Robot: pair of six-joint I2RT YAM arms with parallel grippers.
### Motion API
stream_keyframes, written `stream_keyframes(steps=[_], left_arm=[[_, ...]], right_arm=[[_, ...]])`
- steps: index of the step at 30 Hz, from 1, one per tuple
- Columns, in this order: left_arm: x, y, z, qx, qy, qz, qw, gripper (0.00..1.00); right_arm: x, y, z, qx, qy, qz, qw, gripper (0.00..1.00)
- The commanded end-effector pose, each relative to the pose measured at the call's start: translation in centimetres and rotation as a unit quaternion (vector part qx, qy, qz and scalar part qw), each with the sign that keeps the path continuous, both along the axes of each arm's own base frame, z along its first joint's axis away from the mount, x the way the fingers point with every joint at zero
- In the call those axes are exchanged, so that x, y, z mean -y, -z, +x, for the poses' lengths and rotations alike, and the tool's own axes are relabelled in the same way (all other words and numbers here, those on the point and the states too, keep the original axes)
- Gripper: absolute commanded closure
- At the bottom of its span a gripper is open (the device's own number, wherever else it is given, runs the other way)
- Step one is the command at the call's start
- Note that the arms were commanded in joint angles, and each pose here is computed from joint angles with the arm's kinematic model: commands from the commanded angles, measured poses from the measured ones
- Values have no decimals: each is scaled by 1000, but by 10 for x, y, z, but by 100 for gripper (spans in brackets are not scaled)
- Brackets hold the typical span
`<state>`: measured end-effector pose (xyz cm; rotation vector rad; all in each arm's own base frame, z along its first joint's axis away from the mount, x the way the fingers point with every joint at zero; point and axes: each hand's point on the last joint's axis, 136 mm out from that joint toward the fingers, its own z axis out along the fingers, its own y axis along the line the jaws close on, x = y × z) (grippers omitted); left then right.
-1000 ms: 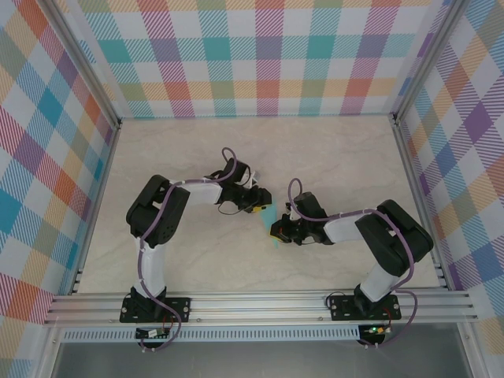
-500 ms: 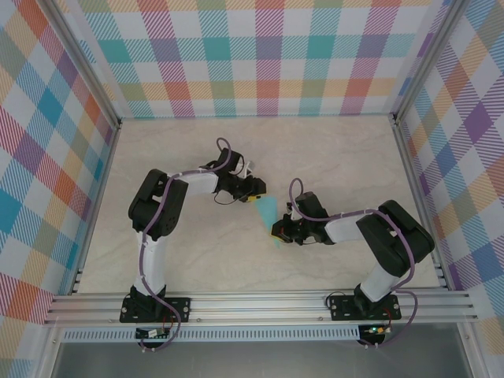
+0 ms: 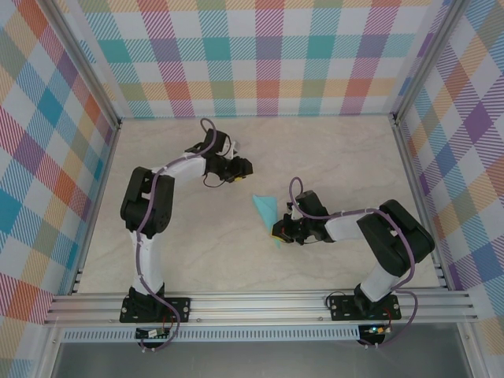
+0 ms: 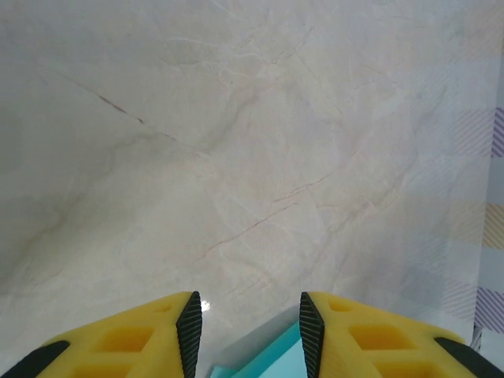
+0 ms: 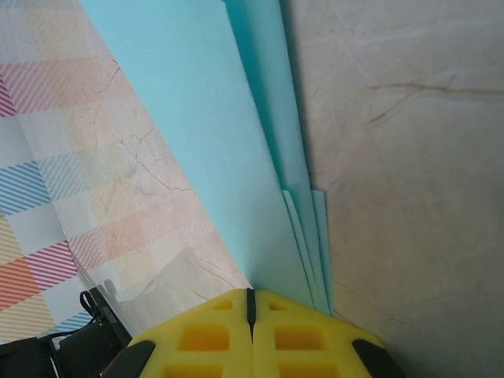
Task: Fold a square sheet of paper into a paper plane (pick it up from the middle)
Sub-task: Fold the wing for the fifth time at the center of the table.
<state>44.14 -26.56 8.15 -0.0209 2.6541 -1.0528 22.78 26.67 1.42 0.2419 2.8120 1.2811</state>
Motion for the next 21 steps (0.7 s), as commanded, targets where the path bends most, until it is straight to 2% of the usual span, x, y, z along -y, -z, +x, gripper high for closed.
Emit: stream_keyframes(steps=[1, 5, 9, 14, 21], left_arm=[[15, -47, -34, 20, 24, -28, 999, 61], [38, -52, -75, 21, 44, -43, 998, 63], [60, -34, -101, 3, 59, -45, 997, 65], [84, -6, -112, -20, 69, -41, 997, 67], [80, 33, -115, -40, 61, -9, 997, 68]], right_arm=[[24, 33, -27, -73, 3, -68, 995, 95], [22, 32, -23, -68, 7, -65, 996, 94], [21, 30, -21, -65, 8, -62, 996, 94], [22, 31, -21, -65, 8, -64, 996, 94], [23, 35, -23, -69, 8, -67, 995, 94]])
